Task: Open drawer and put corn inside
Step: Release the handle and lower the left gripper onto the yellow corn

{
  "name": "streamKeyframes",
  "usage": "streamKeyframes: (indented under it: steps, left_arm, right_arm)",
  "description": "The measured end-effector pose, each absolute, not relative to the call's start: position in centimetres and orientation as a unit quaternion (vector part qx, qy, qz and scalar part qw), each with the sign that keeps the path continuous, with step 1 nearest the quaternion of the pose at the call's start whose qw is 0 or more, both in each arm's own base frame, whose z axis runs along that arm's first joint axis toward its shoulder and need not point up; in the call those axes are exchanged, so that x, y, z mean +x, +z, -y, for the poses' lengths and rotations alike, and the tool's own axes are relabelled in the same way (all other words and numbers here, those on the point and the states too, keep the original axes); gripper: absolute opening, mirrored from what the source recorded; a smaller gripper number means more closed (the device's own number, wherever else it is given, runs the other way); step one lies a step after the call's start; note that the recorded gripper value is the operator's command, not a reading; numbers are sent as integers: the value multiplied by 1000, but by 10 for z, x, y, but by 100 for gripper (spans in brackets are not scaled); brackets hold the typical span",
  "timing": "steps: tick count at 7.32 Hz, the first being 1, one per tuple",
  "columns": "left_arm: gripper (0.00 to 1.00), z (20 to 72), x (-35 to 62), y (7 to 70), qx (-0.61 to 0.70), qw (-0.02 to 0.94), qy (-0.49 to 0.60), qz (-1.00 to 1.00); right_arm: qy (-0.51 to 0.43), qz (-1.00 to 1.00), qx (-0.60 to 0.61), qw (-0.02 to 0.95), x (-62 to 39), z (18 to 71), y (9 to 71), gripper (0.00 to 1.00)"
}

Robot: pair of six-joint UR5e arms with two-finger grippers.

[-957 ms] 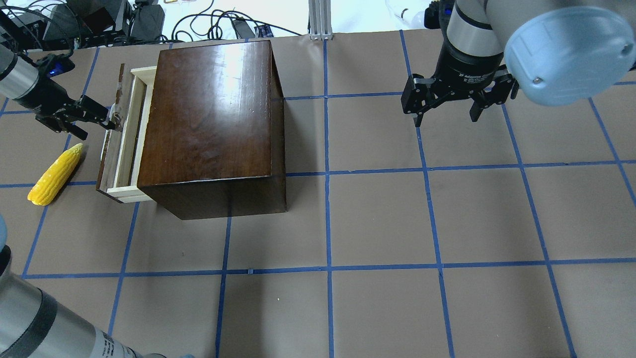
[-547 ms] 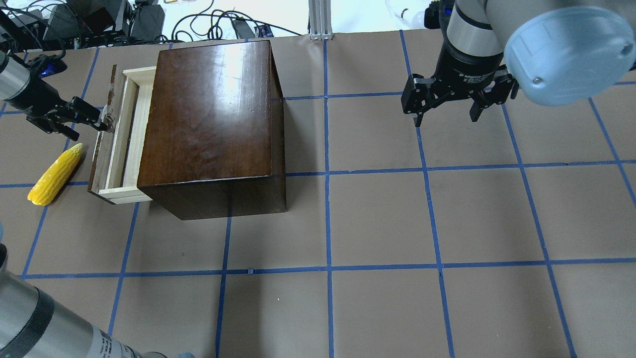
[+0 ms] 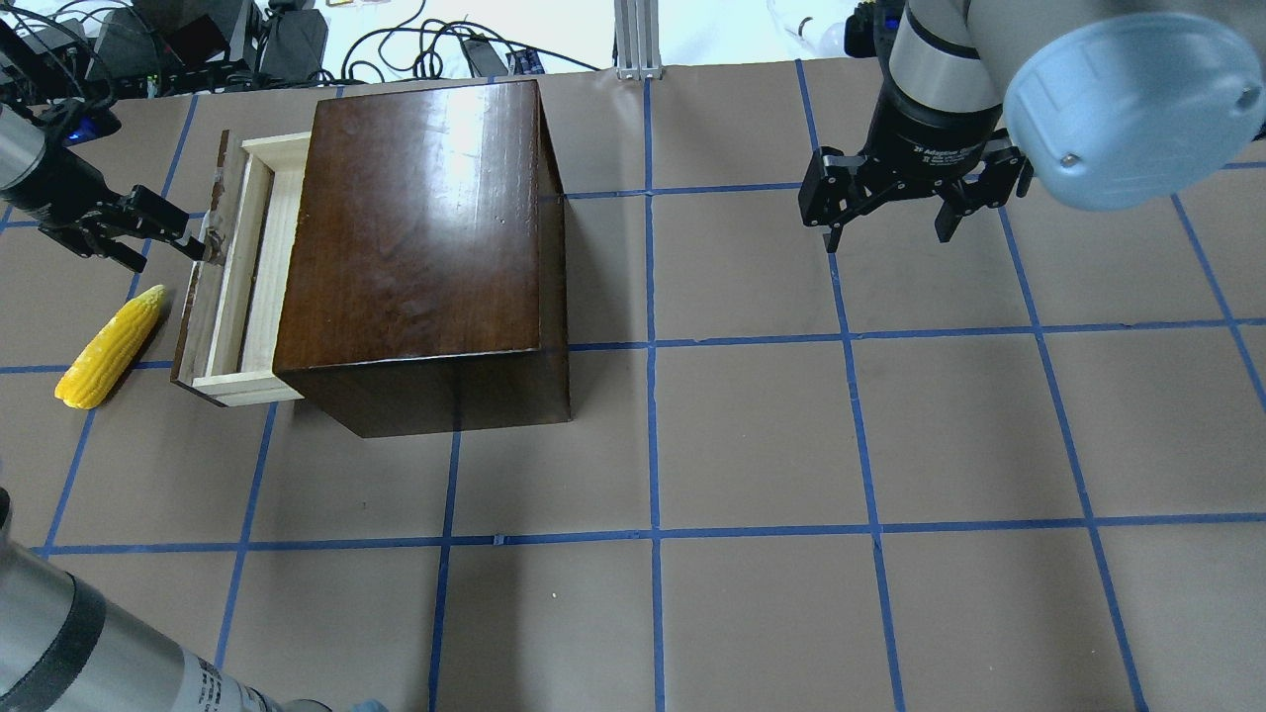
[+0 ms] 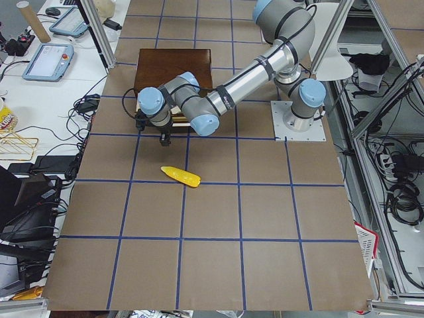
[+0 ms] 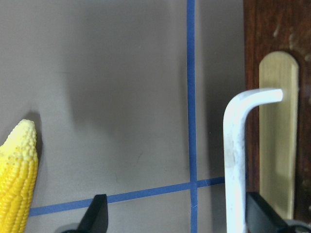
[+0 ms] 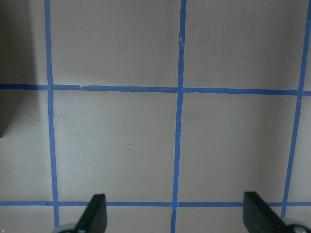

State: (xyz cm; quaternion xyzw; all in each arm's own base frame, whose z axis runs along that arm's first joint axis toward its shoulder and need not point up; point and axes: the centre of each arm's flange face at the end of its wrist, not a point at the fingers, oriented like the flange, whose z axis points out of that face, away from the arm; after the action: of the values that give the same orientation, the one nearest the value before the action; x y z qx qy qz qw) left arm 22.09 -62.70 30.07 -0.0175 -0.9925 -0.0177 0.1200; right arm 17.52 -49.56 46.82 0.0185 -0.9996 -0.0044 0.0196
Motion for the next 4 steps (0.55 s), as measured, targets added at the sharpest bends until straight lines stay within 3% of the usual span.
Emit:
streamKeyframes:
  steps: [4]
  left_arm:
    - [100,619,264,307,-102,33,-44,993]
  right_arm:
    - [-4,1000,19,20,175,496,468,100]
